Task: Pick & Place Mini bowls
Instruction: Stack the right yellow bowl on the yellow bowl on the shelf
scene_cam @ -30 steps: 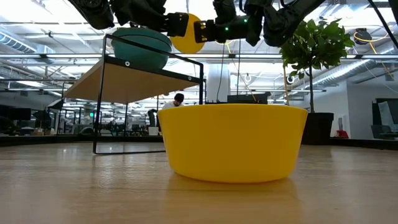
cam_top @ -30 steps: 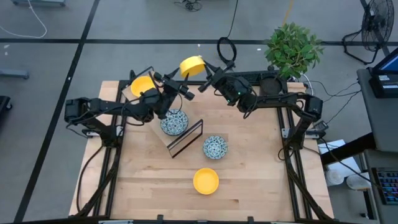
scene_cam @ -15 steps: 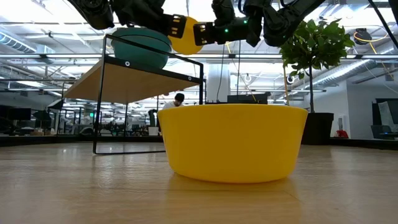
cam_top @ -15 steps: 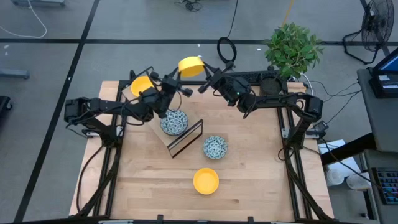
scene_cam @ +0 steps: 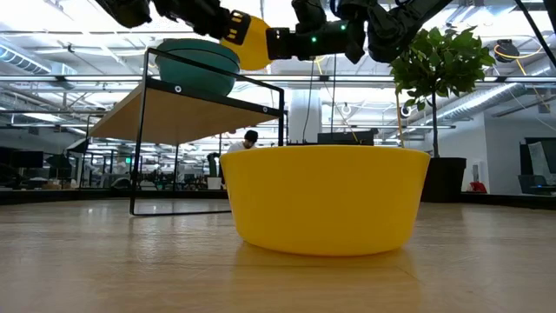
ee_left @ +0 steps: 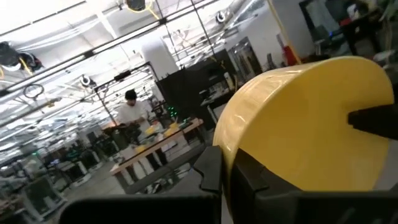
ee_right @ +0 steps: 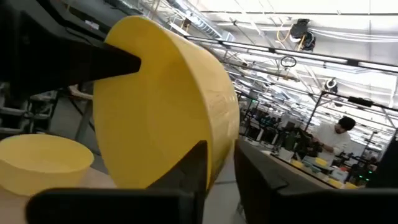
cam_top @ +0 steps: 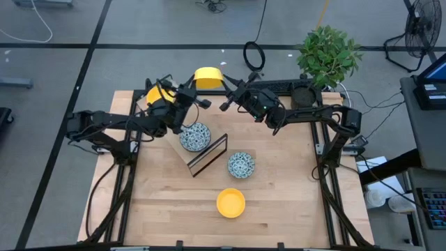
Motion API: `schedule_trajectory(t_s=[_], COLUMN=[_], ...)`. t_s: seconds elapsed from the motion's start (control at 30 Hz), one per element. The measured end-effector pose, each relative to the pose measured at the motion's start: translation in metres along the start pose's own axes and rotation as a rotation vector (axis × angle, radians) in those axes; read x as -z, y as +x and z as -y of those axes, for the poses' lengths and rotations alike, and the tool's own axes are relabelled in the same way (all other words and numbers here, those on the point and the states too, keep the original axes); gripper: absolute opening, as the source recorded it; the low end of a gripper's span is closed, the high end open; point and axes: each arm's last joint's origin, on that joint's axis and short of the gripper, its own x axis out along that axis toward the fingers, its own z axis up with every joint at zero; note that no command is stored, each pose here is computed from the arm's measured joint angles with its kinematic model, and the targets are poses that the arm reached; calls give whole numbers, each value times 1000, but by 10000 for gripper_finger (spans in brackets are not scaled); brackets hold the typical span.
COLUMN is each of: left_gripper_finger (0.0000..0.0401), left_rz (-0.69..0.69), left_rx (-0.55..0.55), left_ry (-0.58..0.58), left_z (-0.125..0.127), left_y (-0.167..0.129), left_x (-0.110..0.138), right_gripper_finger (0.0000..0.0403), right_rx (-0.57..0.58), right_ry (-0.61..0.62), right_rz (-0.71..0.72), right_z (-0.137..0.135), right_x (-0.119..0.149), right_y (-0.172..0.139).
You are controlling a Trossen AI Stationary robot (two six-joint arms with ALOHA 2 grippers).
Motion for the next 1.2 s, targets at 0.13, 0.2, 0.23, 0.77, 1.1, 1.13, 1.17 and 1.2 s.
schedule_trajectory(t_s=[0.13, 0.2, 0.23, 0.77, 1.1, 1.13, 1.17, 1.2], left_gripper_finger=[5, 4, 4, 7, 3, 3, 3, 3], left_rz=[-17, -39, -48, -317, -348, -351, -356, -362], left_rx=[-60, -101, -119, -291, -368, -377, -392, -410], left_ry=[17, 19, 12, 13, 114, 126, 134, 135], left_z=[-19, -33, -40, -116, -135, -139, -143, -149], left_y=[-6, -11, -13, -37, -21, -19, -18, -17], left_x=[-14, -20, -24, -52, -43, -42, -40, -39], right_gripper_finger=[106, 122, 128, 153, 154, 153, 152, 151], right_rx=[-24, -21, -26, -204, -192, -192, -192, -194], right_ry=[-14, -38, -53, -95, -81, -81, -82, -84], right_rz=[-21, -59, -78, -170, -145, -145, -147, -150], right_z=[-5, -11, -12, -34, -29, -29, -28, -29], right_x=[0, 0, 3, -4, -13, -13, -13, -12], right_y=[-2, -4, -5, -22, -23, -23, -23, -23])
